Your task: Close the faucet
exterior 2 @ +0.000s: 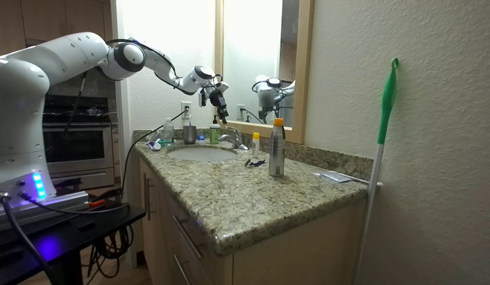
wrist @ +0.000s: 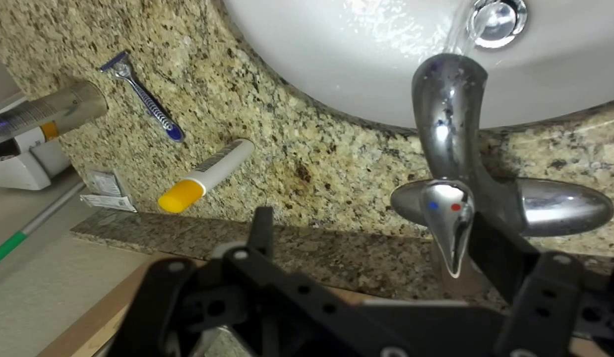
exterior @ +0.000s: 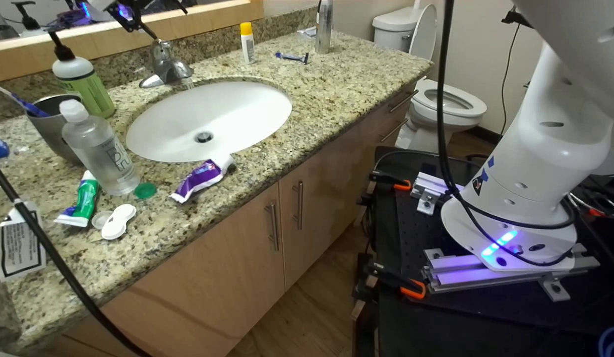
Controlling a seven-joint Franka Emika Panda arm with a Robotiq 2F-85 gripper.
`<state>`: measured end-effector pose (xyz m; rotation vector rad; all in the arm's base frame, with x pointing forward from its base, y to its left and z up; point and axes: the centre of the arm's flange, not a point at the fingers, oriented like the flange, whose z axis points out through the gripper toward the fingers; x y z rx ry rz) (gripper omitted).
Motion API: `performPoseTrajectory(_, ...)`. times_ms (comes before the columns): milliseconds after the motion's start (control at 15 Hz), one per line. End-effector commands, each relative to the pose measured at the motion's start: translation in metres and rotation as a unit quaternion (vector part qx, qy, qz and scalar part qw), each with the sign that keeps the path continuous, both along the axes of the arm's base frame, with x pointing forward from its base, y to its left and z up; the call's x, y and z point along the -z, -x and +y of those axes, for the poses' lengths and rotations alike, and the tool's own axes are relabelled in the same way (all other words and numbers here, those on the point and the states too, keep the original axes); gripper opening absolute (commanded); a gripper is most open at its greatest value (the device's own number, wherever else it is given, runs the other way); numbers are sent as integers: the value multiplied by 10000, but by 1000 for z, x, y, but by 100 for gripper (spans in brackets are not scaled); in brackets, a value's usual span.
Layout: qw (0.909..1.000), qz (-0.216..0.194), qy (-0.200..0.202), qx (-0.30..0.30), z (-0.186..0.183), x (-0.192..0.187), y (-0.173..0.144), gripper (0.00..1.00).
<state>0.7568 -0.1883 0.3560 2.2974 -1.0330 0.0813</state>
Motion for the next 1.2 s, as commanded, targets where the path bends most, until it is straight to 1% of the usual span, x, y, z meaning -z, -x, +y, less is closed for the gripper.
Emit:
performPoseTrajectory(0,9996,-10,197,204,-17,-2,-2,100)
performPoseTrajectory(67,9992,-46,275,289,-24,-3,-1,100)
performPoseTrajectory(133,9998,-35,158,151,-10,-1,3,100)
performPoseTrajectory(267,9997,-40,175,183,-14,-2,3,100)
performPoseTrajectory(467,9997,-41,175,156,-9,-2,2,100)
performPoseTrajectory(533,9999,-99,-112,40,-2,-2,7,100)
performPoseTrajectory(600,9998,15,-208,50,-1,10,4,100)
performPoseTrajectory(667,9992,291,-189,194,-4,39,-1,100)
performPoseTrajectory(733,9974,658,-221,206,-3,70,1,100)
performPoseTrajectory(867,9943,1002,-141,339,1,113,6,100)
performPoseTrajectory(933,9939,1031,-165,353,0,127,6,100)
performPoseTrajectory(1000,9931,1061,-221,454,-1,131,-2,100)
performPoseTrajectory(1067,9910,1164,-281,598,-8,143,-3,100)
performPoseTrajectory(1133,9900,1181,-345,695,-15,143,-4,100)
